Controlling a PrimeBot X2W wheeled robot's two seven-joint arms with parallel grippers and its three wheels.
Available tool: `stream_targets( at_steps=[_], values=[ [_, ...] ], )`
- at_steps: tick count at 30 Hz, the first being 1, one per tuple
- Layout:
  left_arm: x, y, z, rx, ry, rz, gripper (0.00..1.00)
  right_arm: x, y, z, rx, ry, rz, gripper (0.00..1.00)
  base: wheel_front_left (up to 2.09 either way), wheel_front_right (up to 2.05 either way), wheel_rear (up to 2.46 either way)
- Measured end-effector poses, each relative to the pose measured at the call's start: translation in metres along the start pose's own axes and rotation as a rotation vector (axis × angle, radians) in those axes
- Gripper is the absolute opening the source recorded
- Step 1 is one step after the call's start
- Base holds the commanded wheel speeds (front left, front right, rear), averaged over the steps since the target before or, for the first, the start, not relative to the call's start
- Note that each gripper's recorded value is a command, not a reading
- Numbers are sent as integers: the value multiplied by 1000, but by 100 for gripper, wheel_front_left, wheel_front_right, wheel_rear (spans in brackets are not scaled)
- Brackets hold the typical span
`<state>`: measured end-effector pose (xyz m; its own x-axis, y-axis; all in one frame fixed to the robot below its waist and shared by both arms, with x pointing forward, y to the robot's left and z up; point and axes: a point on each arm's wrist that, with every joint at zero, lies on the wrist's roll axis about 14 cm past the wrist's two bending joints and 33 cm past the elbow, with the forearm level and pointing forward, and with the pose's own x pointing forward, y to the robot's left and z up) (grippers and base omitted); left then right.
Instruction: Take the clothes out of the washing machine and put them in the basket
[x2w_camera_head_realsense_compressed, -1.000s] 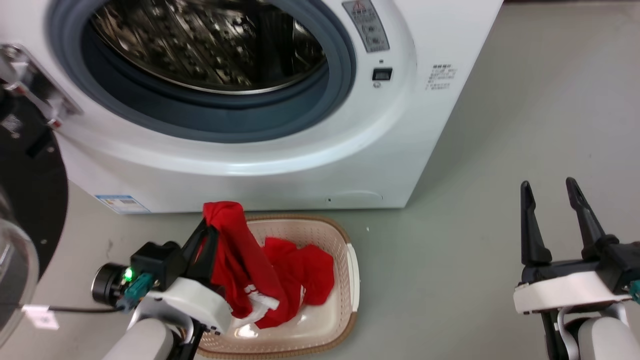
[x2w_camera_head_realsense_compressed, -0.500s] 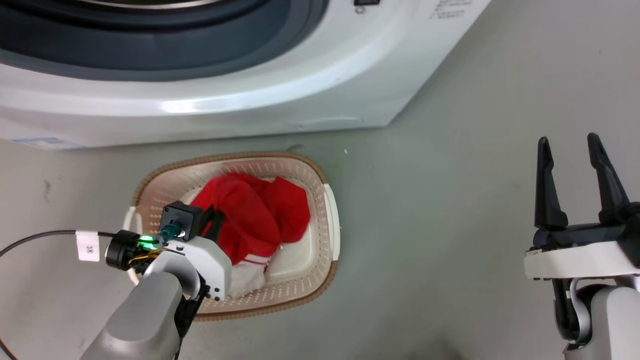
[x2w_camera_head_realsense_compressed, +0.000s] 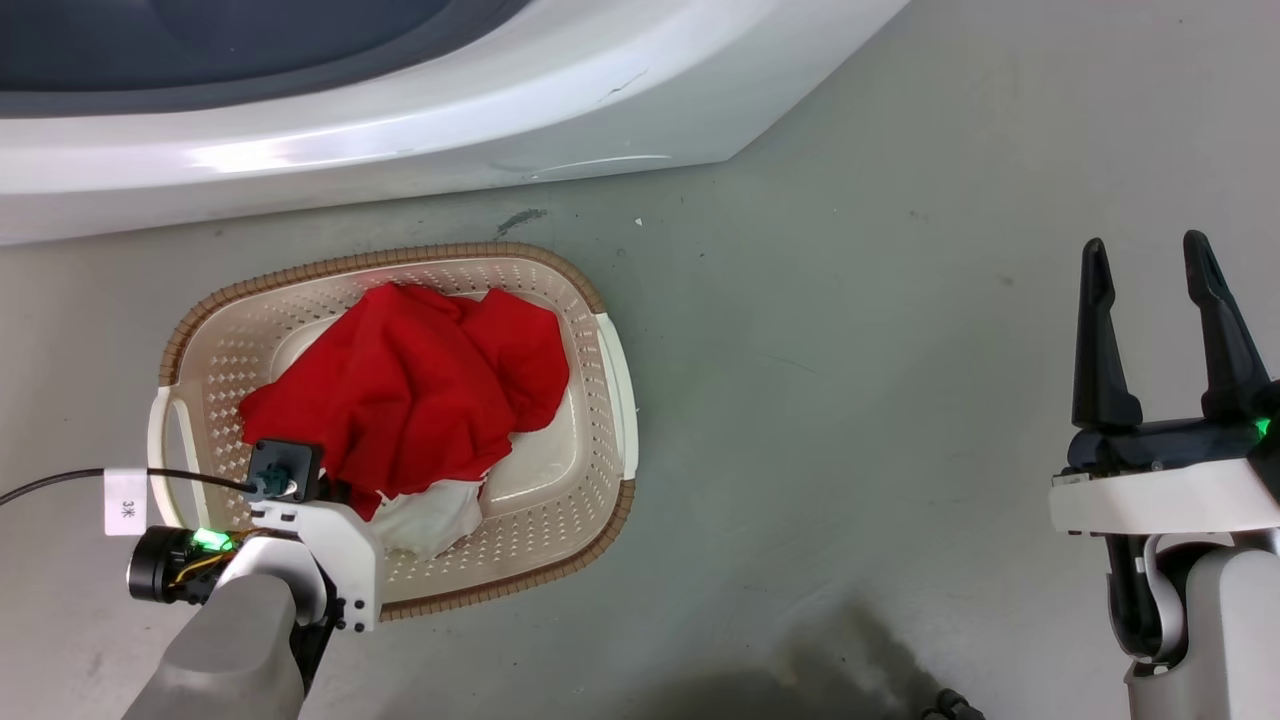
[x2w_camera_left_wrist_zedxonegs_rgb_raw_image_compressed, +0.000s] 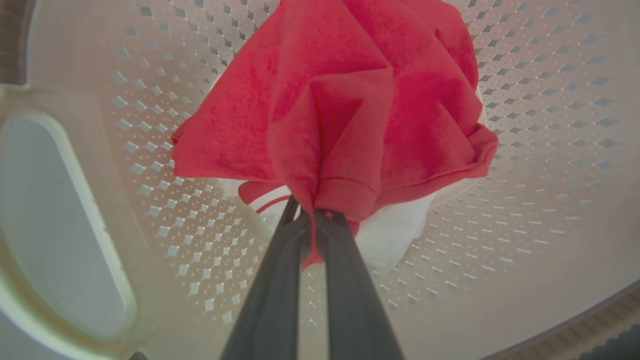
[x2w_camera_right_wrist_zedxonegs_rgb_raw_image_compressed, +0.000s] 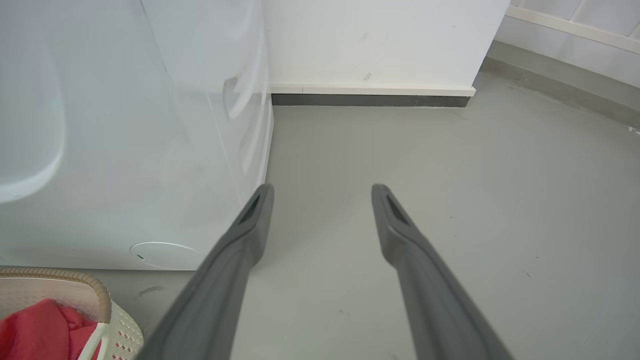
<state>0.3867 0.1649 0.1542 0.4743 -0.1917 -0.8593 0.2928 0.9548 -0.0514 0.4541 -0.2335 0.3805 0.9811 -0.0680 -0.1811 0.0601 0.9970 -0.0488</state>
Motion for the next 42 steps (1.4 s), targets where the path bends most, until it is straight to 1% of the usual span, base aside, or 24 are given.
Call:
stream_targets(
  at_steps=[6, 7, 8, 14, 17, 20, 24, 27, 30, 36, 38, 42],
  values=[
    [0, -5, -5, -32, 18, -7, 0, 2, 3, -4, -2, 9, 10, 100, 0, 0, 0],
    [-1, -5, -3, -39, 11, -5, 19, 3, 5, -3, -1, 6, 12, 100, 0, 0, 0],
    [-2, -4, 1, -40, 2, 0, 100, 3, 5, -2, -1, 2, 15, 100, 0, 0, 0],
    [-15, -6, 15, -44, -44, 2, 100, 1, 10, 15, 7, -36, 28, 100, 0, 0, 0],
    [-26, -4, 37, -71, -124, 8, 100, -3, 11, 26, 10, -59, 30, 100, 0, 0, 0],
    [-43, -8, 45, -94, -180, 6, 100, -8, 8, 39, 4, -88, 23, 100, 0, 0, 0],
    [-72, -6, 76, -119, -318, 17, 100, -20, 9, 57, -2, -124, 26, 100, 0, 0, 0],
    [-100, -3, 99, -137, -436, 39, 100, -30, 8, 72, 0, -159, 25, 100, 0, 0, 0],
    [-130, -1, 117, -121, -545, 58, 100, -41, 12, 85, 0, -189, 37, 100, 0, 0, 0],
    [-209, 4, 161, -138, -834, 97, 100, -64, 23, 108, 3, -253, 72, 100, 0, 0, 0],
    [-236, 10, 167, -141, -915, 132, 100, -73, 26, 113, 5, -266, 80, 100, 0, 0, 0],
    [-283, 9, 169, -164, -1053, 172, 100, -87, 29, 122, 6, -297, 93, 100, 0, 0, 0]
  ],
)
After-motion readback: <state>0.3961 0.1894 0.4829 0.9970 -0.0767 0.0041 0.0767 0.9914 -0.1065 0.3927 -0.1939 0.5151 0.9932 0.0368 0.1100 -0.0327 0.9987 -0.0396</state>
